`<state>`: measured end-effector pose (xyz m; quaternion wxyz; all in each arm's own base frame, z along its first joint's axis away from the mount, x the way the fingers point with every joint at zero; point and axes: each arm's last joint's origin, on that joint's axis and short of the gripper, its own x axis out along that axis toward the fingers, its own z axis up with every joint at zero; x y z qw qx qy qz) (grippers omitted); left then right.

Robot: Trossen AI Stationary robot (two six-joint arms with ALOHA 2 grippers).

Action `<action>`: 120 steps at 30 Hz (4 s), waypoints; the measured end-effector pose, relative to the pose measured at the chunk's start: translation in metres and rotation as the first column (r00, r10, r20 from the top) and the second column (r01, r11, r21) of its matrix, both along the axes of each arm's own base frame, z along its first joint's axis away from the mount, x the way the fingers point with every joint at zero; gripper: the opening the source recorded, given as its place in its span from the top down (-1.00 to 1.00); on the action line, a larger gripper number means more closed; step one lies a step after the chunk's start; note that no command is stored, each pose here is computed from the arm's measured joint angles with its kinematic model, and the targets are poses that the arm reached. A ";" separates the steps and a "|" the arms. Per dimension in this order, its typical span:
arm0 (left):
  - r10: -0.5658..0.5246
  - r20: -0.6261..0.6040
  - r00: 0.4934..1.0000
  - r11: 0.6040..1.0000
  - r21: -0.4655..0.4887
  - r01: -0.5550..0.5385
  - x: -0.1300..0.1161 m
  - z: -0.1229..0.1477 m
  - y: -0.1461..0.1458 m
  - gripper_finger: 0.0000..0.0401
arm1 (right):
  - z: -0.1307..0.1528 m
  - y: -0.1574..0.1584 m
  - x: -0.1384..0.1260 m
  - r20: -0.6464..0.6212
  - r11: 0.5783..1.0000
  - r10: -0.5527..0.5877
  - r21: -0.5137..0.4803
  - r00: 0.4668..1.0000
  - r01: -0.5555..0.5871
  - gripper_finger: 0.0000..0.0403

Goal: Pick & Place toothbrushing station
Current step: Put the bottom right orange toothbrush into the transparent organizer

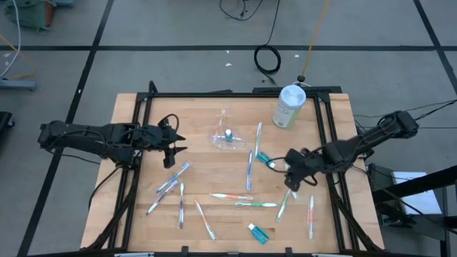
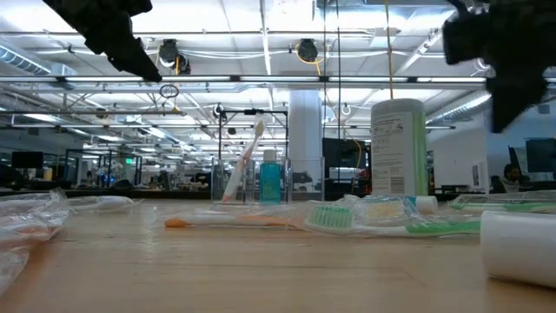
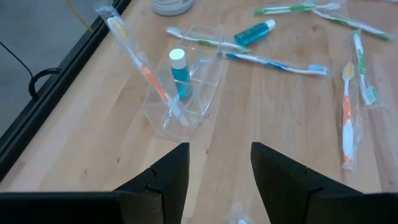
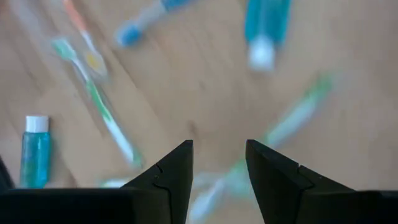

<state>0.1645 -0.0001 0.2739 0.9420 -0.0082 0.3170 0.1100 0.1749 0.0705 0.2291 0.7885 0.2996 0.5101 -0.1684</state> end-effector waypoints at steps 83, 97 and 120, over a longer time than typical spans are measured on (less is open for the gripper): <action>-0.064 0.028 0.998 0.994 0.087 0.061 0.003 0.004 0.000 0.12 | -0.046 0.063 -0.045 -0.128 0.805 -0.161 0.556 0.979 0.205 1.00; -0.079 0.086 0.993 0.992 0.107 0.069 0.006 0.009 0.000 0.12 | -0.018 0.026 -0.015 0.640 0.956 -0.234 0.013 0.732 0.294 1.00; -0.180 0.165 0.970 0.984 0.044 0.175 0.049 0.000 -0.006 0.12 | -0.017 -0.051 0.095 0.890 0.910 0.146 -0.292 0.432 0.293 1.00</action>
